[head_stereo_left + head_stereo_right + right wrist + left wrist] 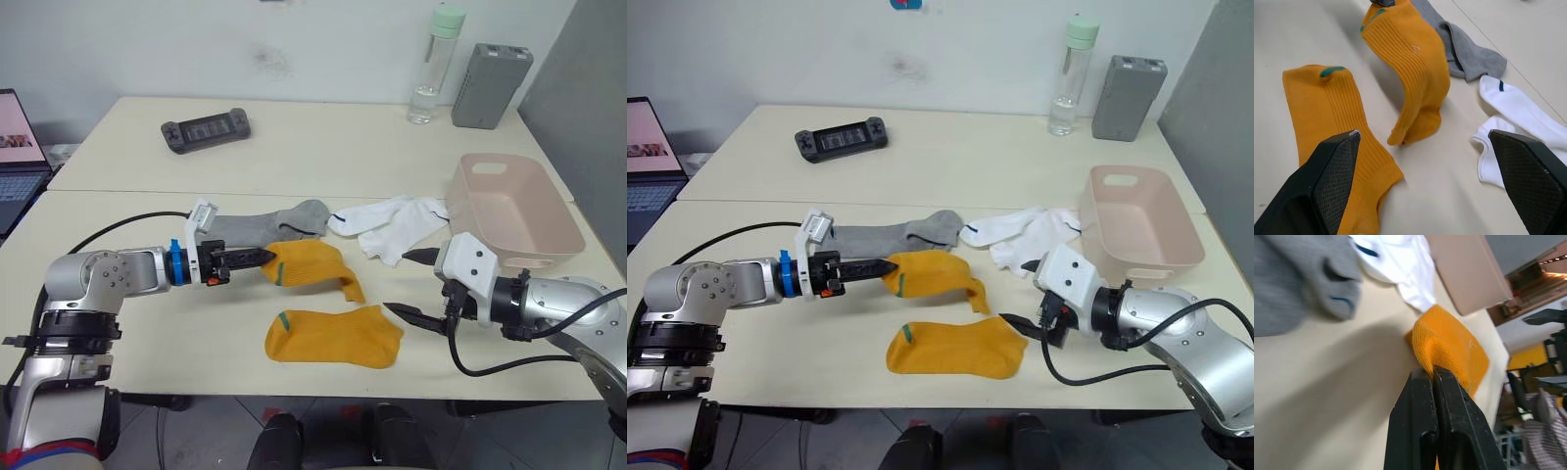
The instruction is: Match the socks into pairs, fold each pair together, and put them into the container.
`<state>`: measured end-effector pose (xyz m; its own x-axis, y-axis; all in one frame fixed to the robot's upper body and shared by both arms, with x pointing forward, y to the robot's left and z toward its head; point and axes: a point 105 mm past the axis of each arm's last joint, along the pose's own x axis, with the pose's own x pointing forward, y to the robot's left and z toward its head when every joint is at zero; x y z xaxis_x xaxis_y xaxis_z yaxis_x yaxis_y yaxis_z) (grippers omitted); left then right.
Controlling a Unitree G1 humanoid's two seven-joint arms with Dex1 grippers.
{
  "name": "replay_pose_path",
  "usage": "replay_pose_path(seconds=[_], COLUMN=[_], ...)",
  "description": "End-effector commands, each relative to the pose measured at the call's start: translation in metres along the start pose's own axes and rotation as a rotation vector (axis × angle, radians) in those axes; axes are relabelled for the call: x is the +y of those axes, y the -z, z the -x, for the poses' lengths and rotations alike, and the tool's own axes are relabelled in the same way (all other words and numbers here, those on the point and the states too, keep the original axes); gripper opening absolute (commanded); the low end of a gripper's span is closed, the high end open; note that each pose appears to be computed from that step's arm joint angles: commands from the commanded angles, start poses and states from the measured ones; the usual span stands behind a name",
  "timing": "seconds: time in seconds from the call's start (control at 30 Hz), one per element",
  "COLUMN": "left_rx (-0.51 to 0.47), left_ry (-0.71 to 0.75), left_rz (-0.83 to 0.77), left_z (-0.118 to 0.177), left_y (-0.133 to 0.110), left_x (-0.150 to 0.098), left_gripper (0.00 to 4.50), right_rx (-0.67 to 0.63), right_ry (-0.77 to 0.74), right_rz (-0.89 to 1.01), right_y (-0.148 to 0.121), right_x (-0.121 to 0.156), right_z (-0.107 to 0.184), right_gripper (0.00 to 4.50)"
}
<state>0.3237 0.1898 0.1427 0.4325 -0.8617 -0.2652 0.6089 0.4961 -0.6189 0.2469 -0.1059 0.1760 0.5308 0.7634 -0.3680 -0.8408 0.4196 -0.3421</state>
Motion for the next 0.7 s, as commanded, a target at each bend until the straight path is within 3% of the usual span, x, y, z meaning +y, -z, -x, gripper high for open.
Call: replay_pose_path(seconds=[0.03, 0.33, 0.43, 0.57, 0.7], left_rx=[-0.013, -0.068, -0.063, -0.085, -0.069], left_ry=[-0.015, -0.091, -0.113, -0.163, -0.204], left_rz=[-0.062, -0.02, -0.021, -0.052, -0.18], left_z=[0.0, 0.012, 0.019, 0.03, 0.042], left_y=[-0.007, -0.02, -0.02, -0.024, -0.027], left_x=[0.002, 0.017, 0.02, 0.026, 0.027], left_gripper=[0.01, 0.01, 0.65, 1.84, 3.06], right_rx=[-0.05, -0.068, -0.069, -0.079, -0.082], right_ry=[0.001, -0.018, -0.024, -0.037, -0.044], right_rz=[0.048, 0.065, 0.067, 0.071, 0.078], right_y=[-0.013, -0.017, -0.017, -0.02, -0.021], right_x=[0.001, 0.004, 0.006, 0.009, 0.011], right_z=[-0.003, -0.012, -0.013, -0.016, -0.018], right_gripper=[4.5, 4.5, 4.5, 4.5, 4.5])
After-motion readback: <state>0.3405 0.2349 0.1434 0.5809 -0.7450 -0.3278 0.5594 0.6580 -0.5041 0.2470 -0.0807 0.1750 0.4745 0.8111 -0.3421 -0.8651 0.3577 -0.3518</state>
